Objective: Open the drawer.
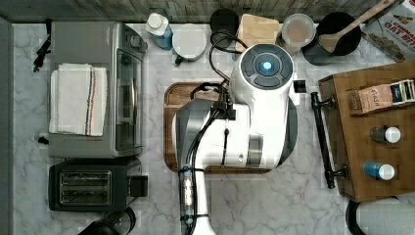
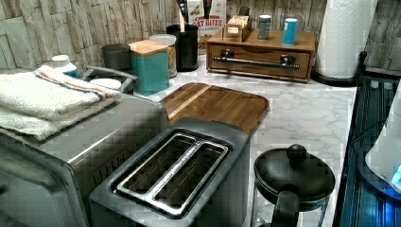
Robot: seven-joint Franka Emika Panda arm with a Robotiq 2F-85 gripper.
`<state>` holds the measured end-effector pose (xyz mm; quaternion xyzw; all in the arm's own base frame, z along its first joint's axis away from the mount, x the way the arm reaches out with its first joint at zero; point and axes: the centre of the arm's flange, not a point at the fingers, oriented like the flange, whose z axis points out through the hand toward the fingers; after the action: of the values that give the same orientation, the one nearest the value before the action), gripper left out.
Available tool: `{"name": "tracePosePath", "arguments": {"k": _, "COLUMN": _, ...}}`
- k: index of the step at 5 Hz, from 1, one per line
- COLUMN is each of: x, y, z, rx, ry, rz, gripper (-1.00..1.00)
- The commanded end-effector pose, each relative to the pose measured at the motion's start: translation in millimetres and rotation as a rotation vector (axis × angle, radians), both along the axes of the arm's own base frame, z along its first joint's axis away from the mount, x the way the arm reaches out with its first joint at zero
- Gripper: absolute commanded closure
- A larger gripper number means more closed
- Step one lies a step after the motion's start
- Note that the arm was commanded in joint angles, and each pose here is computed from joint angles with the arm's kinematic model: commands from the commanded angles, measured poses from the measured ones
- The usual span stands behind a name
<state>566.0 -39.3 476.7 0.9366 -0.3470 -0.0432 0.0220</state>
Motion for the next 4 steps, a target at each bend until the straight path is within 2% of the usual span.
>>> {"name": "tracePosePath", "arguments": {"k": 1, "x": -0.5, "y": -1.1, "z": -1.3, "rx": 0.000, "ry": 0.003, "rz": -0.002, "gripper": -1.00}}
{"name": "tracePosePath", "arguments": {"k": 2, "x": -4.5, "y": 16.1, "z": -10.4, "rx": -0.049, "ry": 0.020, "rz": 0.074, "gripper": -1.00}}
{"name": "tracePosePath", "arguments": {"k": 3, "x": -33.0, "y": 9.1, "z": -18.1, "rx": -0.054, "ry": -0.015, "rz": 0.276, "gripper": -1.00}}
{"name": "tracePosePath", "arguments": {"k": 4, "x": -52.3, "y": -17.2, "z": -20.2, "rx": -0.020, "ry": -0.005, "rz": 0.408, "gripper": -1.00}}
